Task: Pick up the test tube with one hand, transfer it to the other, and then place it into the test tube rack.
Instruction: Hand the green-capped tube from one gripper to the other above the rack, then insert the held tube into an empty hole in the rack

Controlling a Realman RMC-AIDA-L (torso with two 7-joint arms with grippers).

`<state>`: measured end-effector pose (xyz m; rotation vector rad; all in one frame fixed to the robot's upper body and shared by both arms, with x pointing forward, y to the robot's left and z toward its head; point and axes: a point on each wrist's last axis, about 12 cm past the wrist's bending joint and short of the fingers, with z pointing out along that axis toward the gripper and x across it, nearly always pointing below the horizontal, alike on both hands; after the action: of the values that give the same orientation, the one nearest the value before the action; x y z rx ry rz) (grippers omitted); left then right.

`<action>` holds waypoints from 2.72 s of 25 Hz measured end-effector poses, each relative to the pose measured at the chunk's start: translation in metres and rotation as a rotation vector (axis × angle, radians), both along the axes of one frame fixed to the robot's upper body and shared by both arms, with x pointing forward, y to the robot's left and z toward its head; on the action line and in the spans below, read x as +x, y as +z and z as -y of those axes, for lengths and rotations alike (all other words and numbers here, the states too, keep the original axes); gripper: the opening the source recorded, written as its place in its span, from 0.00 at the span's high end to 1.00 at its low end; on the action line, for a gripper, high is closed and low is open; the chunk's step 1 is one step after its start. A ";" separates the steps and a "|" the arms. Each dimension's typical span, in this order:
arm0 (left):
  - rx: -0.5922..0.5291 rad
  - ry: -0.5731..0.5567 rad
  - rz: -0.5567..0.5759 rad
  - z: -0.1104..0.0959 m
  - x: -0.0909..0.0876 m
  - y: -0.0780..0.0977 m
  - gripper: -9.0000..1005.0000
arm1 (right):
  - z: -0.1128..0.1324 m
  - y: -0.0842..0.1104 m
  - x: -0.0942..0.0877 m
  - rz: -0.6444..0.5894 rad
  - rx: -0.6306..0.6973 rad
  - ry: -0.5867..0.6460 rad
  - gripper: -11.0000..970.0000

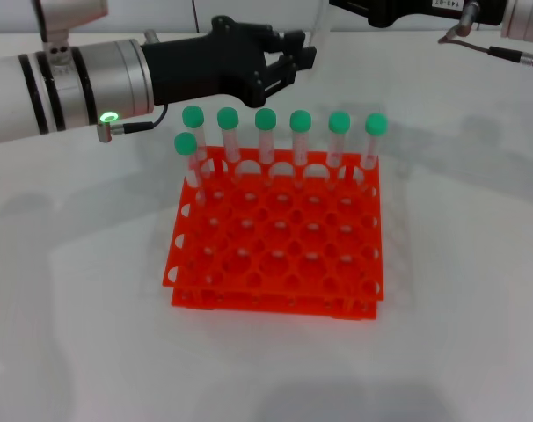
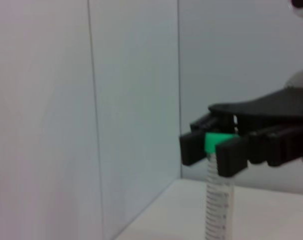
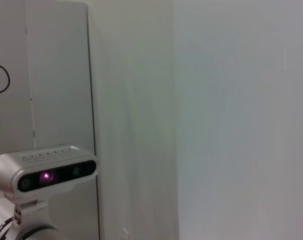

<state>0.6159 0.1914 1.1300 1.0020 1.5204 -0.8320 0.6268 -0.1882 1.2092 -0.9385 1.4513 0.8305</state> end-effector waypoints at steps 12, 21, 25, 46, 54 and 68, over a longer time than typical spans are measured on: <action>0.003 0.048 -0.036 -0.002 0.002 -0.005 0.61 | -0.001 0.004 0.000 0.013 -0.001 0.005 0.72; -0.020 0.052 -0.059 -0.007 0.001 0.000 0.18 | 0.001 0.003 0.000 0.011 -0.001 -0.001 0.72; -0.019 0.056 -0.070 -0.018 -0.004 0.004 0.11 | 0.001 0.003 0.000 0.012 0.000 -0.003 0.72; 0.213 0.112 -0.317 -0.089 -0.067 0.037 0.11 | 0.004 -0.004 -0.007 -0.009 0.011 -0.003 0.72; 0.335 0.134 -0.453 -0.112 -0.080 0.032 0.11 | -0.009 -0.008 -0.013 -0.029 0.023 0.043 0.72; 0.406 0.126 -0.459 -0.119 -0.088 0.018 0.11 | -0.024 -0.031 -0.026 -0.096 0.001 0.084 0.72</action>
<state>0.5275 0.3103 1.1482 1.0327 2.1859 -0.7062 0.6005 -0.1641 1.1777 -0.9759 1.5015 0.9489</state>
